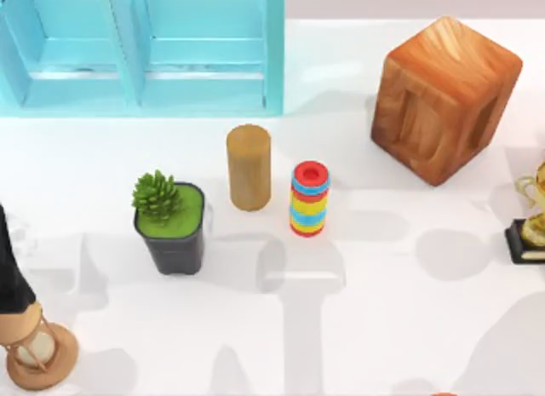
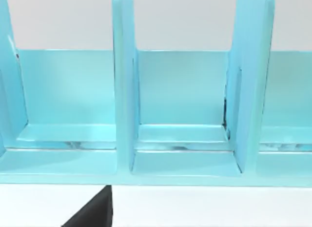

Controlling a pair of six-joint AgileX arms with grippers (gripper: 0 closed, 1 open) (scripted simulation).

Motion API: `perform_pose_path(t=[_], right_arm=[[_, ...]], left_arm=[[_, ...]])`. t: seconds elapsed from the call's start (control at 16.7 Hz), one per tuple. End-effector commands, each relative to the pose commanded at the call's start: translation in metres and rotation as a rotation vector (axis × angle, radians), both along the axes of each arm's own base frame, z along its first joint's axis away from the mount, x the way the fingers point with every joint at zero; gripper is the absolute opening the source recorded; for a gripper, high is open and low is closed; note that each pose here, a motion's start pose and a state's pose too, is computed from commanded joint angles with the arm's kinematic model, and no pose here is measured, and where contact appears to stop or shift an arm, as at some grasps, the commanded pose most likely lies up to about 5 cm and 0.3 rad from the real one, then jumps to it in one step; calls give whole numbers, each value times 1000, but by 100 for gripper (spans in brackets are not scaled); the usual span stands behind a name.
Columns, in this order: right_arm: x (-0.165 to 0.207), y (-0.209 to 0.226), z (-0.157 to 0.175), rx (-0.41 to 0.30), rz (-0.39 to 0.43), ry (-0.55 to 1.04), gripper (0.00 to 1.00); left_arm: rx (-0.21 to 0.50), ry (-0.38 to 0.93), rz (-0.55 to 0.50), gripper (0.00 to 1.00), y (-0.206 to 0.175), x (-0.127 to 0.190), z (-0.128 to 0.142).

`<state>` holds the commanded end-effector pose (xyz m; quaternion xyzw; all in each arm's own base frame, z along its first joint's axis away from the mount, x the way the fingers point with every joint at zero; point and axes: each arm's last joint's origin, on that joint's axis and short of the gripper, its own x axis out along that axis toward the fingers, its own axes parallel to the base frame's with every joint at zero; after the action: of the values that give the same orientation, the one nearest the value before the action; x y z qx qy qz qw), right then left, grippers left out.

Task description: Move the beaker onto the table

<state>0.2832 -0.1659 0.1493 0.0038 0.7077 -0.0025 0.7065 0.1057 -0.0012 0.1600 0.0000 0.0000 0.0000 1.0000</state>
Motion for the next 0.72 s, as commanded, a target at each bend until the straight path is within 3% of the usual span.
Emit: perform_pose_path(t=[0.18,0.54,0.72], right_arm=[[-3,-2,5,3,-22,-9,0],[-20,11,67,48,-165,-66,0],[-20,40,88,73,-153,-22,0]], left_arm=[[0,0,0,100,0,0,0],[0,0,0,100,0,0,0],[0,0,0,100,0,0,0]])
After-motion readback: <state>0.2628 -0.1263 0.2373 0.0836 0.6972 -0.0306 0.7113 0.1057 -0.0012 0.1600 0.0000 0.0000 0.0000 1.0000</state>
